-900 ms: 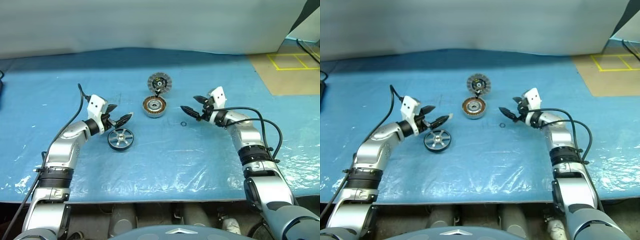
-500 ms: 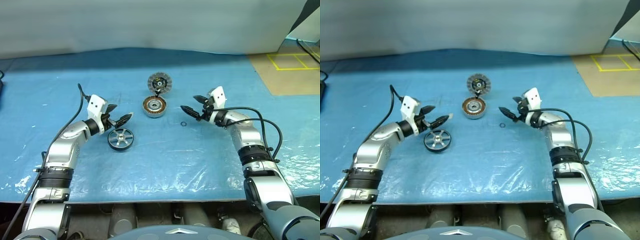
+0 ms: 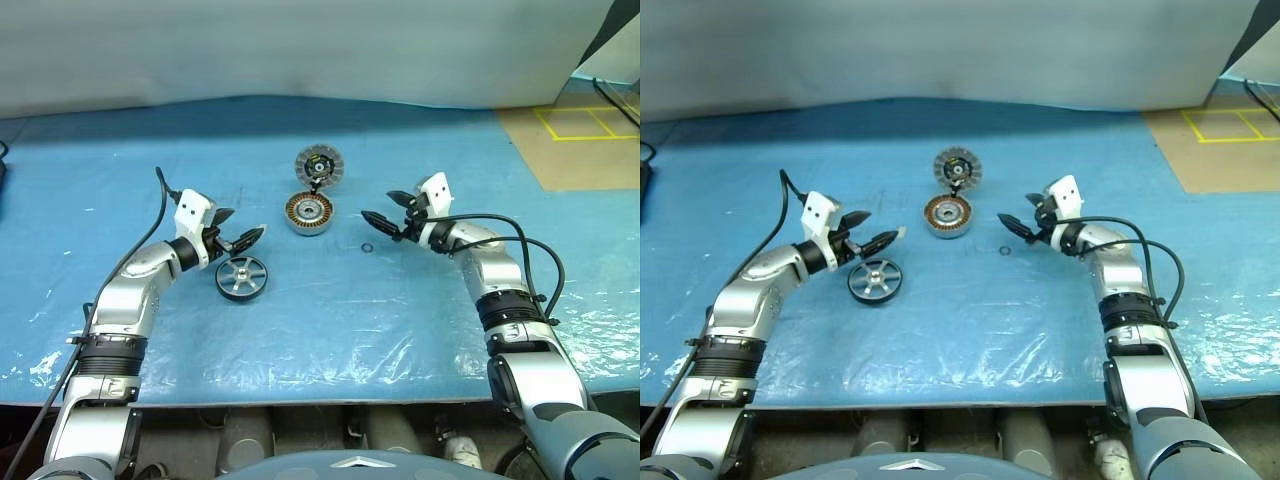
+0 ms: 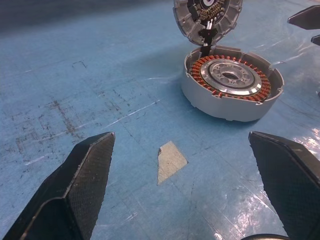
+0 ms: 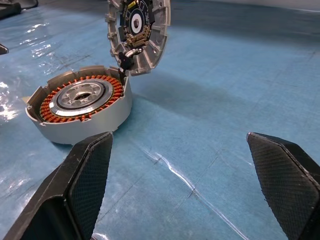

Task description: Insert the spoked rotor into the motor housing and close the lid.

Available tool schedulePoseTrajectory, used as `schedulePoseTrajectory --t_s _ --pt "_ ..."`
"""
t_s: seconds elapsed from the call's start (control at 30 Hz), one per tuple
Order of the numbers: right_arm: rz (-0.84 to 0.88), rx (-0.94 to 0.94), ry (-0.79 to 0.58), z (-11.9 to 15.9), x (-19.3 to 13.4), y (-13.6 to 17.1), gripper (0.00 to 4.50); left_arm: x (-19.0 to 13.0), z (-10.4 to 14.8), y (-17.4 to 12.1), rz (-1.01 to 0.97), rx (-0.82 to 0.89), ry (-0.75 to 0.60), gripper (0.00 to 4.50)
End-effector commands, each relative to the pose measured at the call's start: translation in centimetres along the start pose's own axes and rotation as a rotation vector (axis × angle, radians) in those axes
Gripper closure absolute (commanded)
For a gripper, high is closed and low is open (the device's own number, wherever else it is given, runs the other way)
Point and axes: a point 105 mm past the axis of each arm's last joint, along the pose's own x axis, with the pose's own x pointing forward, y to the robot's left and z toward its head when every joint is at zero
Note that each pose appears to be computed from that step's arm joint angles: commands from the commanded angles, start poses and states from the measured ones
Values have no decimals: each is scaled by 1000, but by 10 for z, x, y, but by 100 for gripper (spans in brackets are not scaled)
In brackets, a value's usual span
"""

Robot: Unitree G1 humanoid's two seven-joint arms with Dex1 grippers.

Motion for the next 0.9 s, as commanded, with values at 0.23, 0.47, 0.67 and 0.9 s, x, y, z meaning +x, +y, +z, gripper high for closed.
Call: schedulePoseTrajectory --t_s 0.23,0.47,0.67,0.9 --pt "-64 -37 -30 13 -1 -13 2 0 13 0 -2 35 -39 0" --pt "-81 -44 -23 12 -1 -15 2 -1 9 -1 0 26 -37 0" --pt "-50 -43 -9 13 -5 -12 2 -1 7 0 -1 24 -30 0" --pt "259 -341 218 23 -15 17 2 1 4 -1 -7 18 -29 0"
